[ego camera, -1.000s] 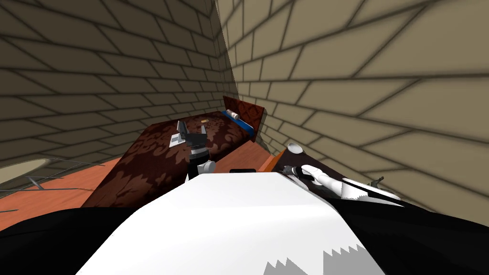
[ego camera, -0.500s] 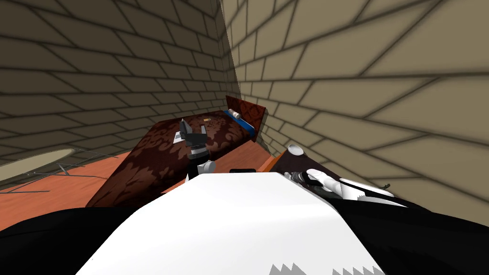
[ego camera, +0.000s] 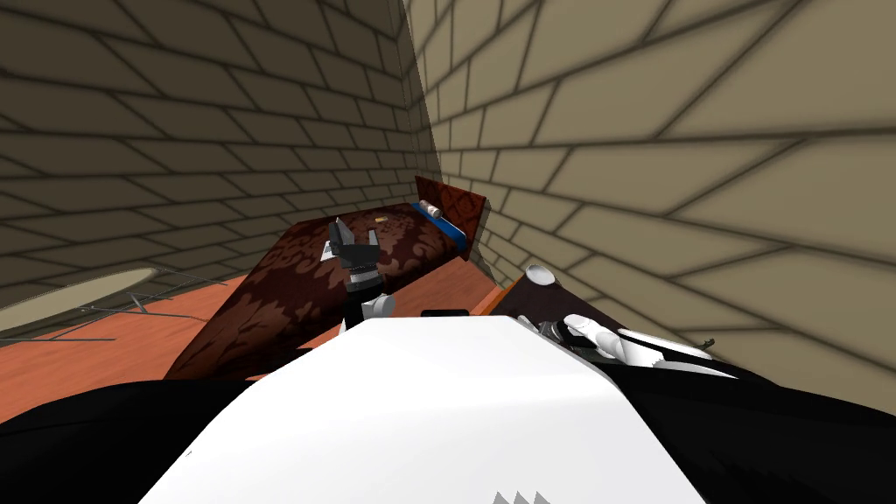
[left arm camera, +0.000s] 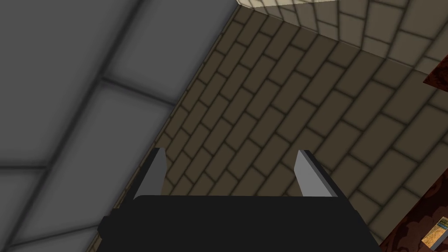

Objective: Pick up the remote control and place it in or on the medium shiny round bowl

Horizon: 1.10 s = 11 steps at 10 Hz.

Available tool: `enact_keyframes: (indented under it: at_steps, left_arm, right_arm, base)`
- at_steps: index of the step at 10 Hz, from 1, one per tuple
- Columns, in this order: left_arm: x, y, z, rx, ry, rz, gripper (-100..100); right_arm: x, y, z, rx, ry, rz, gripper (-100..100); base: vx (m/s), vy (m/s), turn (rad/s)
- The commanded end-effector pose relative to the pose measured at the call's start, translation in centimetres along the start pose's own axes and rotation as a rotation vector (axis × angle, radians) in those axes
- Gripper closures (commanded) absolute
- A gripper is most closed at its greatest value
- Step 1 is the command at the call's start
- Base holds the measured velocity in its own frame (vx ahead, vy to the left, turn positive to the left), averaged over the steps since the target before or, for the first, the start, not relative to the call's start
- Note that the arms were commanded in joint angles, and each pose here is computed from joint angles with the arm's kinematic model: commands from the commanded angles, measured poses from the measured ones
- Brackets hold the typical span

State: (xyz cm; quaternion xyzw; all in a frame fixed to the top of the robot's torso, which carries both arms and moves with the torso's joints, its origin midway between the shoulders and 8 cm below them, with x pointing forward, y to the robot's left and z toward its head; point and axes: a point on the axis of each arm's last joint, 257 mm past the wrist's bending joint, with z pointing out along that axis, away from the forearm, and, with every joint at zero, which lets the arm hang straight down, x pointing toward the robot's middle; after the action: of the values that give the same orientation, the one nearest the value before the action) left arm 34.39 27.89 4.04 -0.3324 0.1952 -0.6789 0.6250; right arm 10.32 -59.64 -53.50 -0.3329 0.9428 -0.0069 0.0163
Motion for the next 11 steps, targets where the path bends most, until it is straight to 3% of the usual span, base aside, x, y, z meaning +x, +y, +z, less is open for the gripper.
enact_keyframes:
  at_steps: [1, 5, 6, 10, 11]
  left_arm:
    - [0.0, 0.0, 0.0, 0.0, 0.0, 0.0, 0]
    - [0.0, 0.0, 0.0, 0.0, 0.0, 0.0, 0]
    - [0.0, 0.0, 0.0, 0.0, 0.0, 0.0, 0]
    - [0.0, 0.0, 0.0, 0.0, 0.0, 0.0, 0]
    - [0.0, 0.0, 0.0, 0.0, 0.0, 0.0, 0]
  right_arm:
    - [0.0, 1.0, 1.0, 0.0, 0.001, 0.006, -100]
    - [0.0, 2.3, 2.2, 0.0, 0.002, 0.014, -100]
    - [0.0, 2.3, 2.2, 0.0, 0.003, 0.014, 100]
    - [0.1, 2.3, 2.2, 0.001, 0.003, 0.014, 100]
    - [0.1, 2.3, 2.2, 0.002, 0.003, 0.014, 0]
  base:
    - [0.012, -0.027, 0.05]
    - [0.008, -0.022, 0.028]
    - [0.0, 0.0, 0.0]
    - [0.0, 0.0, 0.0]
    - [0.0, 0.0, 0.0]
